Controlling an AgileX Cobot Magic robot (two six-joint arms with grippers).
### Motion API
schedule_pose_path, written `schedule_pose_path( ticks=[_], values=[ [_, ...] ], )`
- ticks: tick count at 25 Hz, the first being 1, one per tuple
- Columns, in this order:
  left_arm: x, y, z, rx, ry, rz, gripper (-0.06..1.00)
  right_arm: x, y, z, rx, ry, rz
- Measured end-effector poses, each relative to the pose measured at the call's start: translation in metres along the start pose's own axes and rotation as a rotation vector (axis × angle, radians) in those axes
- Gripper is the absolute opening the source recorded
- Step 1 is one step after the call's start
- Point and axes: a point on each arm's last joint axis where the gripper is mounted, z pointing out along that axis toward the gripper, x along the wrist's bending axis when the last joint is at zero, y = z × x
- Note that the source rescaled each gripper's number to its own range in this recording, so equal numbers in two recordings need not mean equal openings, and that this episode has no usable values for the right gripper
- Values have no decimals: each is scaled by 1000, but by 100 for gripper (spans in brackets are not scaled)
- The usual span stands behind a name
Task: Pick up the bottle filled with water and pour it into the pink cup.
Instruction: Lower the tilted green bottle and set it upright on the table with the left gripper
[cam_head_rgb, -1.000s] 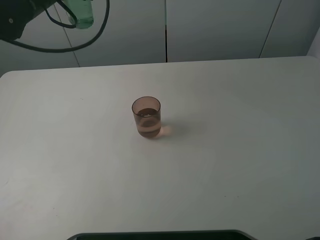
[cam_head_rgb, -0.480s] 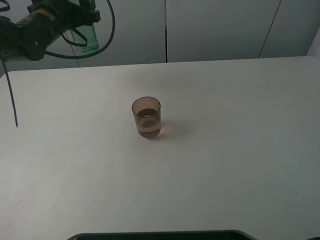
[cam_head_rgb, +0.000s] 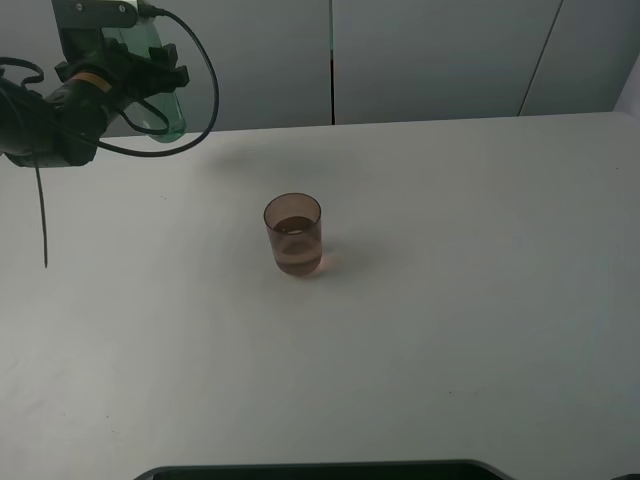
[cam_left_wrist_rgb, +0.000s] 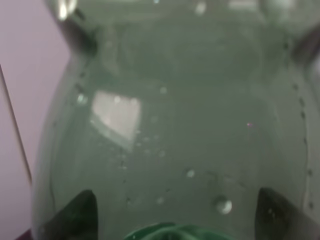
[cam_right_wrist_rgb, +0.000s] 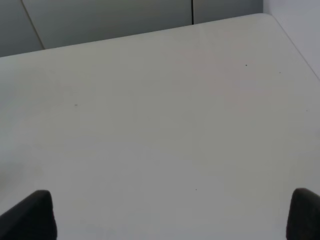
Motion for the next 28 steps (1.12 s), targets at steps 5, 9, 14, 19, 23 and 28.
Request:
schedule_pose_path(
  ticks=[5, 9, 14, 19, 23, 28],
  values=[
    [2, -16, -20, 8, 3, -3, 0, 0, 0, 0, 0, 0, 0],
    [5, -28, -33, 41, 23, -16, 0, 0, 0, 0, 0, 0, 0],
    [13, -32, -38, 54, 68, -22, 0, 0, 0, 0, 0, 0, 0],
    [29, -33, -37, 54, 111, -18, 0, 0, 0, 0, 0, 0, 0],
    [34, -33, -37, 53, 99, 2, 0, 0, 0, 0, 0, 0, 0],
    [29, -32, -37, 50, 45, 29, 0, 0, 0, 0, 0, 0, 0]
  ],
)
